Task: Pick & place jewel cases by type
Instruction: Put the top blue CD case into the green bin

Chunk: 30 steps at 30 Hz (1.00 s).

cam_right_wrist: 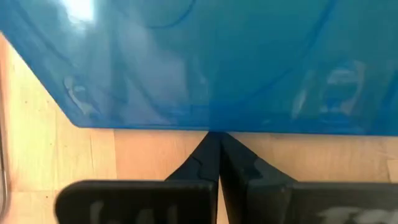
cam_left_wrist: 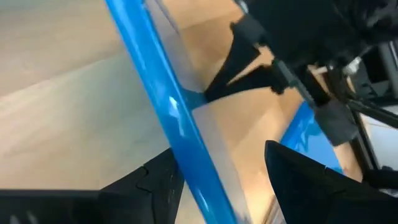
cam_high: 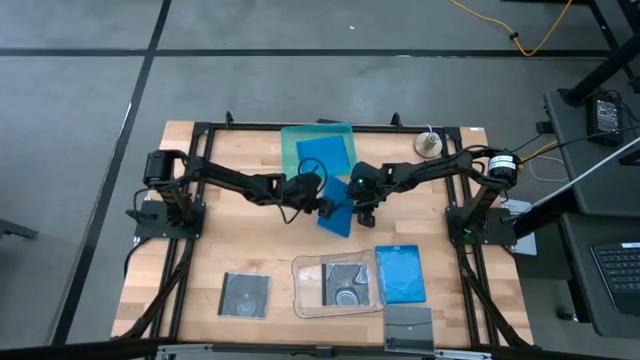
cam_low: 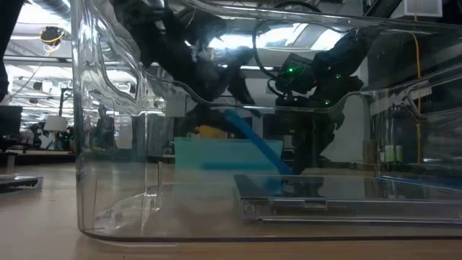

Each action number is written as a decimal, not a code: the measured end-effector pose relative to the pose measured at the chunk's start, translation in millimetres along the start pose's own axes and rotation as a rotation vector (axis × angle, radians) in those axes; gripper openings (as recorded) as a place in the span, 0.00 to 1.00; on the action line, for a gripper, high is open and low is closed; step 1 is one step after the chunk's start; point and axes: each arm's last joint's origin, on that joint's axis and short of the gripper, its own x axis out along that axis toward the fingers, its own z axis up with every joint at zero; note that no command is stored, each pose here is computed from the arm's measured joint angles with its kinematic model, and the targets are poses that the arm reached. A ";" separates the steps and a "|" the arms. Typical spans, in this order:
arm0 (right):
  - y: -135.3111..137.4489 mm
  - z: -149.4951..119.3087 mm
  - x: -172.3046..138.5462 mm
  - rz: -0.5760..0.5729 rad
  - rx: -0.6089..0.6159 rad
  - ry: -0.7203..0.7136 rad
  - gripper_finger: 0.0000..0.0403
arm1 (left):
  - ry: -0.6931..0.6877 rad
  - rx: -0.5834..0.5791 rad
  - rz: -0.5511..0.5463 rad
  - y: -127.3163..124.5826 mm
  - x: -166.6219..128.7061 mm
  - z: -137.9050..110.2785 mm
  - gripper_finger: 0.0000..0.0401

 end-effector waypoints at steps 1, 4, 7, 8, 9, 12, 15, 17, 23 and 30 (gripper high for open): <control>0.0 -0.3 0.0 -0.001 0.002 0.003 0.02 | 0.004 -0.002 0.008 1.9 1.4 -0.1 0.51; 0.0 -0.3 0.0 -0.001 0.003 0.003 0.02 | -0.013 -0.003 0.021 4.9 2.0 3.2 0.50; 0.0 -0.4 0.0 -0.001 0.003 0.004 0.02 | -0.013 -0.004 0.031 6.8 1.8 4.9 0.47; 0.0 -0.4 0.0 -0.002 0.003 0.004 0.02 | -0.012 -0.005 0.030 6.9 1.8 5.0 0.45; 0.0 -0.4 0.0 -0.002 0.002 0.004 0.02 | -0.013 -0.006 0.030 7.1 1.9 5.6 0.43; 0.0 -0.4 0.0 -0.002 0.003 0.004 0.02 | -0.007 -0.015 0.037 8.5 1.9 6.1 0.37; 0.0 -0.4 0.0 -0.002 0.003 0.004 0.02 | 0.001 -0.015 0.043 9.2 1.8 5.5 0.29; 0.0 -0.5 0.0 -0.002 0.004 0.005 0.02 | 0.012 -0.016 0.045 9.8 1.8 4.9 0.23; 0.7 -1.1 -2.4 -0.001 0.010 0.014 0.02 | 0.012 -0.026 0.036 9.3 1.6 5.6 0.08; 4.3 -3.9 -20.2 -0.044 0.020 0.032 0.02 | 0.028 0.003 0.018 7.9 1.0 5.6 0.04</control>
